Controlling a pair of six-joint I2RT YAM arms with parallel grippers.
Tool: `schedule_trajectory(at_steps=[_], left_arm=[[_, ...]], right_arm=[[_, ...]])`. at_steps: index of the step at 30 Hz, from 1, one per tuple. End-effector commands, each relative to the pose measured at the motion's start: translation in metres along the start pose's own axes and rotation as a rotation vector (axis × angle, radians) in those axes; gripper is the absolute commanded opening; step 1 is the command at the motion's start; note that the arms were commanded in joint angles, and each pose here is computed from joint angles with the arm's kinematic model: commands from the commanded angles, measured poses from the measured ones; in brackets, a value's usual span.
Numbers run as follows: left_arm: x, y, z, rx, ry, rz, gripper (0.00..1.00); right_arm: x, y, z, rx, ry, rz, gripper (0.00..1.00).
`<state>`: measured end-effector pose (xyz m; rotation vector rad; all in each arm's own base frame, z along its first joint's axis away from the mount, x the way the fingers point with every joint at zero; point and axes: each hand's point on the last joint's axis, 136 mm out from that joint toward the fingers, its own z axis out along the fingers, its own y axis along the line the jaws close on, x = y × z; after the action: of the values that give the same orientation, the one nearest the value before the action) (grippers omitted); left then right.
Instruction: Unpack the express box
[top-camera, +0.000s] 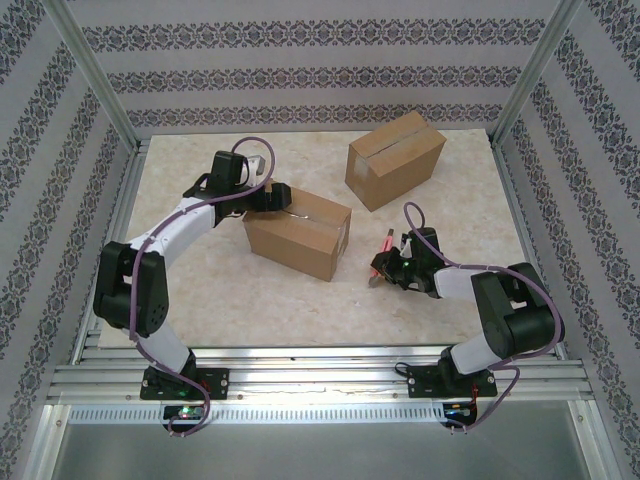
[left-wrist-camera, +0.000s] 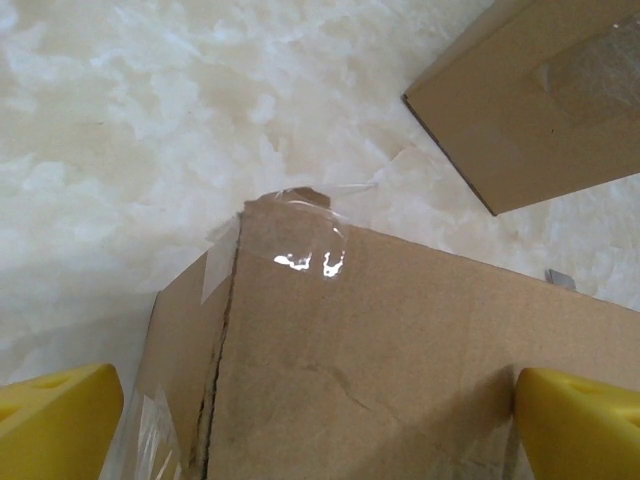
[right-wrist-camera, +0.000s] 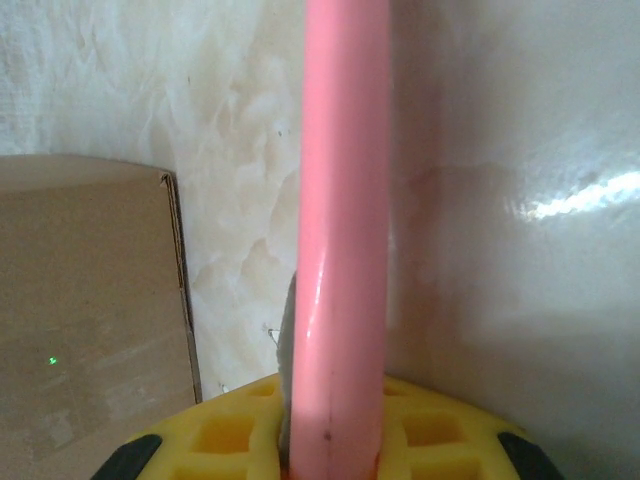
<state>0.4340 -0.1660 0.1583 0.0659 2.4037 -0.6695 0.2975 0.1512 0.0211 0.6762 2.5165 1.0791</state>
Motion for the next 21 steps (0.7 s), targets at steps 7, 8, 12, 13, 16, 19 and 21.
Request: schedule_trajectory(at_steps=[7, 8, 12, 13, 16, 19, 21], left_arm=[[0.002, -0.002, -0.016, -0.064, 0.043, 0.042, 1.0], [0.001, -0.003, -0.016, -0.065, 0.042, 0.046, 1.0], [-0.008, -0.007, -0.021, -0.063, 0.029, 0.06, 1.0], [-0.011, -0.008, -0.023, -0.062, 0.024, 0.065, 1.0], [-0.023, -0.011, -0.028, -0.077, 0.007, 0.084, 1.0], [-0.041, -0.014, -0.036, -0.099, -0.017, 0.109, 1.0], [-0.053, -0.016, -0.038, -0.116, -0.029, 0.122, 1.0]], right_arm=[[-0.003, -0.022, 0.002, 0.074, -0.039, 0.041, 0.46], [-0.003, -0.022, 0.001, 0.076, -0.041, 0.043, 0.51], [-0.003, -0.021, -0.002, 0.074, -0.045, 0.046, 0.67], [-0.002, -0.02, -0.003, 0.072, -0.045, 0.045, 0.71], [0.001, -0.016, -0.009, 0.058, -0.047, 0.037, 0.82], [0.006, -0.009, -0.019, 0.053, -0.054, 0.011, 0.92], [0.012, -0.001, -0.027, 0.057, -0.06, -0.032, 0.96]])
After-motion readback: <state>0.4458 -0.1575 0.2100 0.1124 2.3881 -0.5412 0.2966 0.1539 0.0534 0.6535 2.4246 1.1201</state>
